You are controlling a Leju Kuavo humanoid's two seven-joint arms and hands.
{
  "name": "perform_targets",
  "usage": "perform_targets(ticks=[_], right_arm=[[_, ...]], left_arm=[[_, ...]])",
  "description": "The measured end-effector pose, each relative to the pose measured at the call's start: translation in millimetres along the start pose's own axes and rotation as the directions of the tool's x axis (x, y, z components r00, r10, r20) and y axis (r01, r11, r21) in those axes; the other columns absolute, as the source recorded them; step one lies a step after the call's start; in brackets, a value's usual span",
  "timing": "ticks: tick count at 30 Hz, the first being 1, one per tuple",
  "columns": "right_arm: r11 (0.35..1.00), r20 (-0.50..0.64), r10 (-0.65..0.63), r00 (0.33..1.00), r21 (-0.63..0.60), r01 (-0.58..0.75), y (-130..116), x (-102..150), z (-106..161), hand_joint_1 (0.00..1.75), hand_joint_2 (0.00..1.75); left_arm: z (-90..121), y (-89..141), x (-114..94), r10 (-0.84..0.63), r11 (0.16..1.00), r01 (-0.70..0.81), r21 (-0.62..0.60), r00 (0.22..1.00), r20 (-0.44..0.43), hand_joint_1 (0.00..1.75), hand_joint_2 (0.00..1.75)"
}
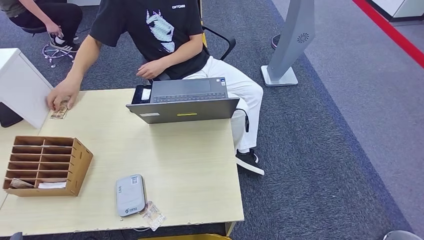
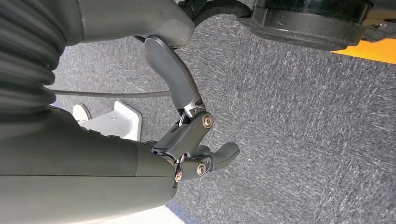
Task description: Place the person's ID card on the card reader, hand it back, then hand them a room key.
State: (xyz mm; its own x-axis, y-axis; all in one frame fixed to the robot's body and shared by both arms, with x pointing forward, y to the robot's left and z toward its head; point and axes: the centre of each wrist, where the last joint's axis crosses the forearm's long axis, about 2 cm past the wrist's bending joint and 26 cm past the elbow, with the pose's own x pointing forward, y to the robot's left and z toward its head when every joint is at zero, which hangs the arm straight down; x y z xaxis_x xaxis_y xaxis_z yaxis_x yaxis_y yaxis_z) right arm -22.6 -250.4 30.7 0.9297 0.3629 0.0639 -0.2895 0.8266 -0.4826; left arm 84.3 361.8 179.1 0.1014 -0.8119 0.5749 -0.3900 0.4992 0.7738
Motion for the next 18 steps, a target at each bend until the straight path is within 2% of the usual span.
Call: perform_targets(ticks=[10, 18], right_arm=[[1.000, 0.001, 0.004, 1.000, 0.008, -0.004, -0.4, 0.5, 0.3, 0.00, 1.75], [1.000, -0.011, 0.008, 1.000, 0.013, -0.008, -0.3, 0.7, 0.2, 0.00, 1.75]], left_arm=[[14.7, 2.6, -9.0, -0.067, 0.997, 0.062, -0.045, 0.991, -0.114, 0.00, 1.75], [28.8, 9.6, -16.8, -0.051, 0.999, 0.049, -0.013, 0.971, -0.235, 0.00, 1.75]])
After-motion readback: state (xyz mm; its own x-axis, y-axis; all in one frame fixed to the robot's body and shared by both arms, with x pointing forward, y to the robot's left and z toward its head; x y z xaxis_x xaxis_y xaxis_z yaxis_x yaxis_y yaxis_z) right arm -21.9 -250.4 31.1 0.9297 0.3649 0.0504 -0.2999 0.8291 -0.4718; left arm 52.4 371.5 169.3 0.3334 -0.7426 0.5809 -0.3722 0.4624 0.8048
